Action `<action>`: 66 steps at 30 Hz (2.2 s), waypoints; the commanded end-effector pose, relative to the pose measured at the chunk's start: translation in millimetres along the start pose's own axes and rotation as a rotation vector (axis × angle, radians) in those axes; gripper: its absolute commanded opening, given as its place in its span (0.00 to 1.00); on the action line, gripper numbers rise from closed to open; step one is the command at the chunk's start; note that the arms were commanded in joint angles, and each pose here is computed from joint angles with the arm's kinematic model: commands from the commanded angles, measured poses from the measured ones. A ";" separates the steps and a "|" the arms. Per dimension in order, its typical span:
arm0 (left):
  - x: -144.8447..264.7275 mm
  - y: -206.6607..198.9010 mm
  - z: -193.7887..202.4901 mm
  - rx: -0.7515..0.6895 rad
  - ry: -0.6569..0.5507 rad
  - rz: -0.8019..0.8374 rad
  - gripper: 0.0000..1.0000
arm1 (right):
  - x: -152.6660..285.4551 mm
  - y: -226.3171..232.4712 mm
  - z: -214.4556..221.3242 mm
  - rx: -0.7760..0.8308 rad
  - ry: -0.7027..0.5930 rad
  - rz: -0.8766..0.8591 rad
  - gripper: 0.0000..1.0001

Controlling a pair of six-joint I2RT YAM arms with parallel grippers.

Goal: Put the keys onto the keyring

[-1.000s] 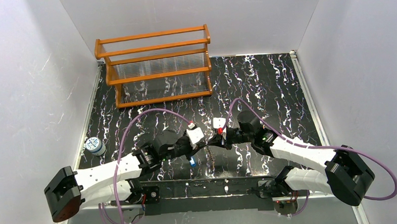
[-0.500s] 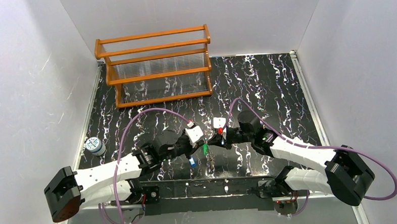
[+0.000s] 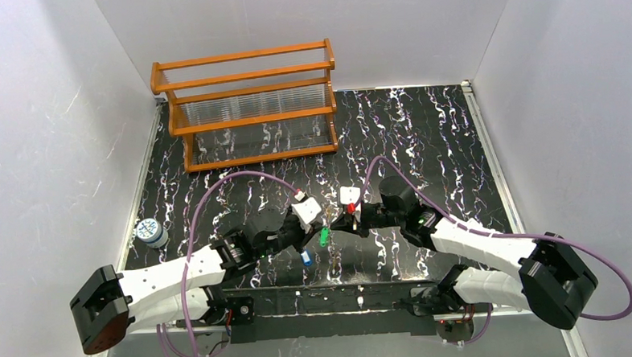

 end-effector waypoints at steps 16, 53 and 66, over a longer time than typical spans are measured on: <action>14.7 2.3 12.4 0.042 -0.041 -0.056 0.44 | 3.2 2.0 -28.7 0.065 -0.143 -0.006 0.01; 18.4 14.0 -10.5 -0.014 -0.389 0.373 0.47 | 12.2 11.3 -30.2 0.034 -0.293 -0.157 0.01; 11.9 8.1 -13.4 0.009 -0.387 0.455 0.28 | 9.9 7.1 -33.0 0.008 -0.291 -0.137 0.01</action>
Point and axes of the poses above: each gripper's point midway between its finger pads, its own x axis back along the fingers, its own y axis along the line the jaws close on, z = x × y, the point moved 8 cm from there along x, back along the fingers, and after that the axes turned 3 degrees about -x, right-handed, at the moved point
